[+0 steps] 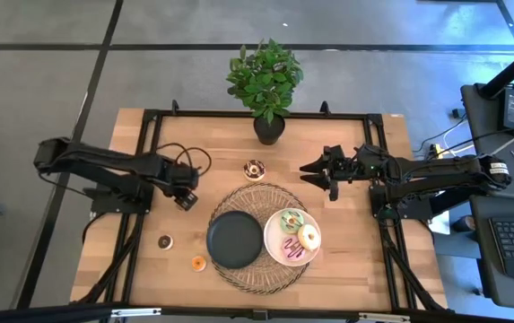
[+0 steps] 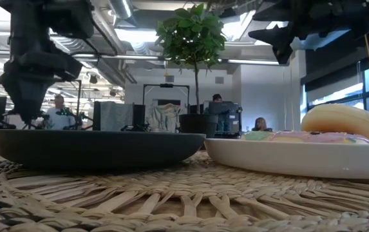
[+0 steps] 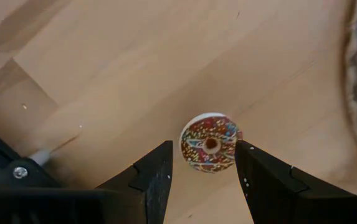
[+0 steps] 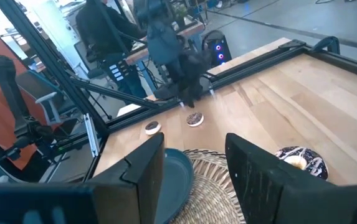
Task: Pick & Place donuts
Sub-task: Put the small brown donut on the black plate
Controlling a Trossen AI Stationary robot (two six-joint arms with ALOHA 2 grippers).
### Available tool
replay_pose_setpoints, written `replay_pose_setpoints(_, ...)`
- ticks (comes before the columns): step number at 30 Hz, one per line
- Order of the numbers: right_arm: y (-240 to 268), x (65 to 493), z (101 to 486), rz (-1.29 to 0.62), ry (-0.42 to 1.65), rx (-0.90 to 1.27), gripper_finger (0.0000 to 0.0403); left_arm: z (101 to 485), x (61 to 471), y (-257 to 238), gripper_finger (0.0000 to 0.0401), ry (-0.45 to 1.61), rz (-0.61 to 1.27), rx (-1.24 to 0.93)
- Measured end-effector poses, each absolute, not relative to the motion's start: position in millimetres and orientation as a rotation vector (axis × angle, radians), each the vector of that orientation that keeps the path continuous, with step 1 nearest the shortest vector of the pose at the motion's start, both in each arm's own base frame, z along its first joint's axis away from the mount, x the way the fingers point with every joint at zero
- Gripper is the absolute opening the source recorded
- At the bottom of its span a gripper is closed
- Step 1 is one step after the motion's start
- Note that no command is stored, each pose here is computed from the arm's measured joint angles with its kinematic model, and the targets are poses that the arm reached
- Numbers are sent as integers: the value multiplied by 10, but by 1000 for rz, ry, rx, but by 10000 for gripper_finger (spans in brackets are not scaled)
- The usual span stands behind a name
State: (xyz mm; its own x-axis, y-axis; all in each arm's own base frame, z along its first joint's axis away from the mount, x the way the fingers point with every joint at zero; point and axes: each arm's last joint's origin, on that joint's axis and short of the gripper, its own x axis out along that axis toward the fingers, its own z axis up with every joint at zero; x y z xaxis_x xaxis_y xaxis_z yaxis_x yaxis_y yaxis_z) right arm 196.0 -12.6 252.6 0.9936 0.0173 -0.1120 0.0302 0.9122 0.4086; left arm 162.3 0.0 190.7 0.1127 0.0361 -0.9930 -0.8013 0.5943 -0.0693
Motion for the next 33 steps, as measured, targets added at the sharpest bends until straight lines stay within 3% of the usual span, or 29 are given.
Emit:
replay_pose_setpoints(21,-126,1960,2526,-4,115,422,172,1567,1792,-52,167,1527,780,-674)
replay_pose_setpoints(33,-126,1959,2513,-7,129,422,172,1524,1873,-55,148,1485,755,-692)
